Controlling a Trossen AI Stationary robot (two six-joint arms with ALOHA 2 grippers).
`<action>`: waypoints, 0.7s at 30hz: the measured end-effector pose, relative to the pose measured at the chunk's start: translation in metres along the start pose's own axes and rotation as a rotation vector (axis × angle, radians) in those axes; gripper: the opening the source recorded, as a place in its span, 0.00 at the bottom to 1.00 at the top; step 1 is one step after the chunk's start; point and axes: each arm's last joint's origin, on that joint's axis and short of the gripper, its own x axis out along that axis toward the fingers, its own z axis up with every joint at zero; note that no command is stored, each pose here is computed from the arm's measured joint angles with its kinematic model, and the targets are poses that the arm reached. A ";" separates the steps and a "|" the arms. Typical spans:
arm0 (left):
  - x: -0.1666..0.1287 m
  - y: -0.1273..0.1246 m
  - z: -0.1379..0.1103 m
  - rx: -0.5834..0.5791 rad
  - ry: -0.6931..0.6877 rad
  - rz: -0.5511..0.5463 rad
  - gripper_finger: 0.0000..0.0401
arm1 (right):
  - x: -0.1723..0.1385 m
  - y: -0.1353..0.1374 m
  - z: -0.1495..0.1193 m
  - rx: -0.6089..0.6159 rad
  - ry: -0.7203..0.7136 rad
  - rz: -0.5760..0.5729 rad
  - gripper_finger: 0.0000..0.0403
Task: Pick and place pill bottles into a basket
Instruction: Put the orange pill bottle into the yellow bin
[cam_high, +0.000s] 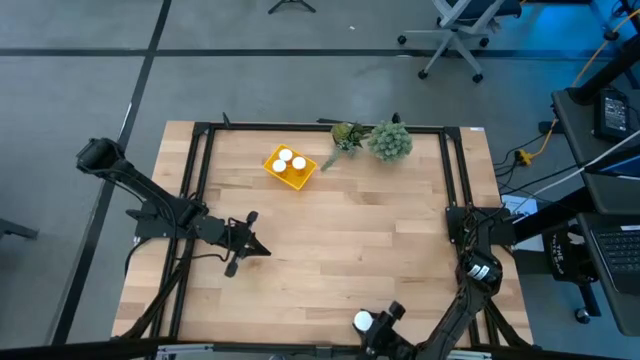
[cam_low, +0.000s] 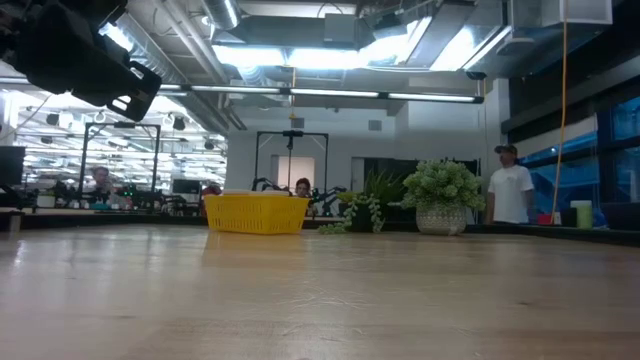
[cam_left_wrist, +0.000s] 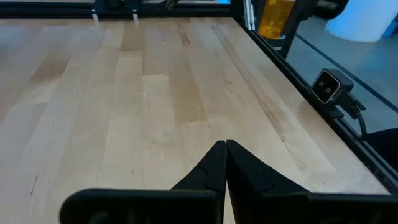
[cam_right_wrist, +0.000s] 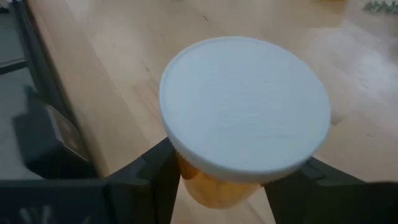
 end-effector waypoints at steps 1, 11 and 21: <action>0.000 0.000 0.000 0.000 0.000 0.000 0.01 | -0.003 0.001 0.004 0.005 0.000 0.003 0.47; 0.000 0.000 0.000 0.000 0.000 0.000 0.01 | -0.020 0.009 0.037 -0.005 0.035 0.048 0.47; 0.000 0.000 0.000 -0.001 0.002 -0.009 0.01 | 0.002 0.022 0.075 -0.053 0.086 0.111 0.47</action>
